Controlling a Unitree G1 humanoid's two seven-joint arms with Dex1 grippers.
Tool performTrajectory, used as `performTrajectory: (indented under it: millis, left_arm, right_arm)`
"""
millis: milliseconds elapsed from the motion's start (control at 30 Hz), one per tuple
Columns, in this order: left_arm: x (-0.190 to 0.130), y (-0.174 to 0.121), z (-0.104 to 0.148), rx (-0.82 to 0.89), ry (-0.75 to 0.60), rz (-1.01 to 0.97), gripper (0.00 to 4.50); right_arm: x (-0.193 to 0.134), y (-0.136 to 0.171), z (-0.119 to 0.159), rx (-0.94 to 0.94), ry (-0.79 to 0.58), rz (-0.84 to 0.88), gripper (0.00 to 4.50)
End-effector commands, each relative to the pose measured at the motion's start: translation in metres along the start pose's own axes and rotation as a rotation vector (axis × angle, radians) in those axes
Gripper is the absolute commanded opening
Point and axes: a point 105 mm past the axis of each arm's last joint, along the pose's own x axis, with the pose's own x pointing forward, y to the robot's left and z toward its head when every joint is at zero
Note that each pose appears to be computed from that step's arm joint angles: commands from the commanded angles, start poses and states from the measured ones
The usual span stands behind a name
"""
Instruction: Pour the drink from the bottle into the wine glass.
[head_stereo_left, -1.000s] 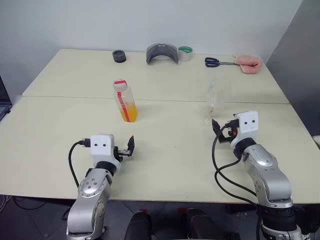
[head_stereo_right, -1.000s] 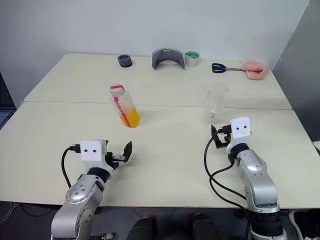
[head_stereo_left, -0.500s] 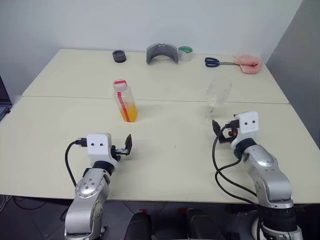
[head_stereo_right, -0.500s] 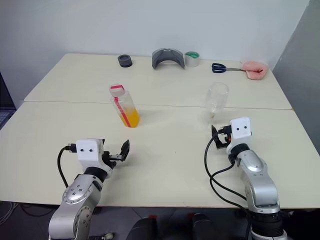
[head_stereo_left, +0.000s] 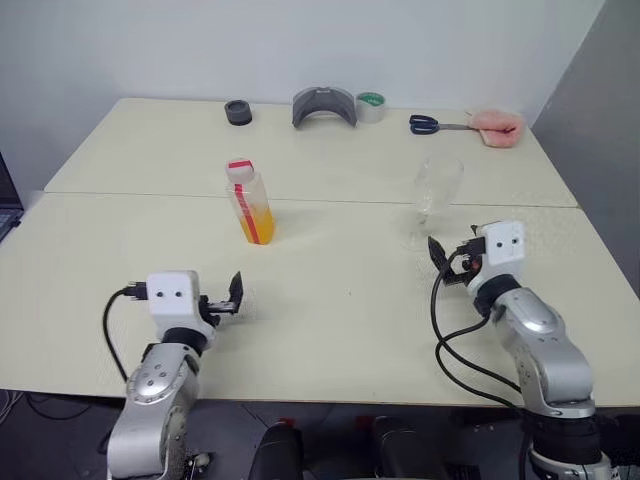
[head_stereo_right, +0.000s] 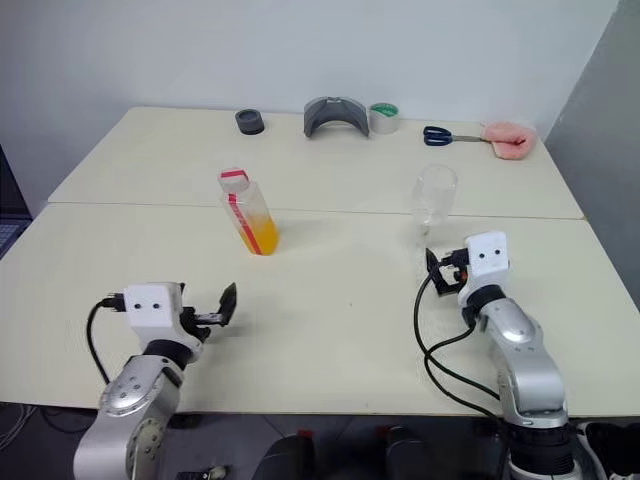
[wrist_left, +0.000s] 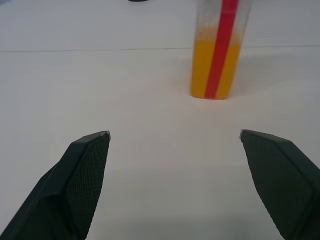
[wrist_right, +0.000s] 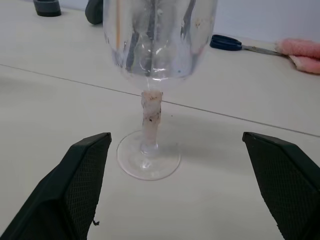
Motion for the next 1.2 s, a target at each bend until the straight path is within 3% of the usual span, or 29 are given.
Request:
performTrajectory:
  millis: [33,300,433,1200]
  left_arm:
    - [0.002,0.008,0.020,0.003,-0.067,-0.029,4.47]
    - [0.032,0.001,0.062,-0.021,-0.164,-0.150,4.47]
    - [0.041,-0.001,0.071,-0.029,-0.186,-0.148,4.47]
    - [0.079,-0.026,0.089,-0.045,-0.259,-0.216,4.47]
  right_arm:
    - [-0.005,0.007,0.029,0.013,-0.093,0.120,4.50]
    - [-0.029,0.049,0.065,0.040,-0.154,0.660,4.50]
    - [-0.034,0.058,0.077,0.048,-0.160,0.771,4.50]
    - [-0.033,0.073,0.099,0.059,-0.210,0.820,4.50]
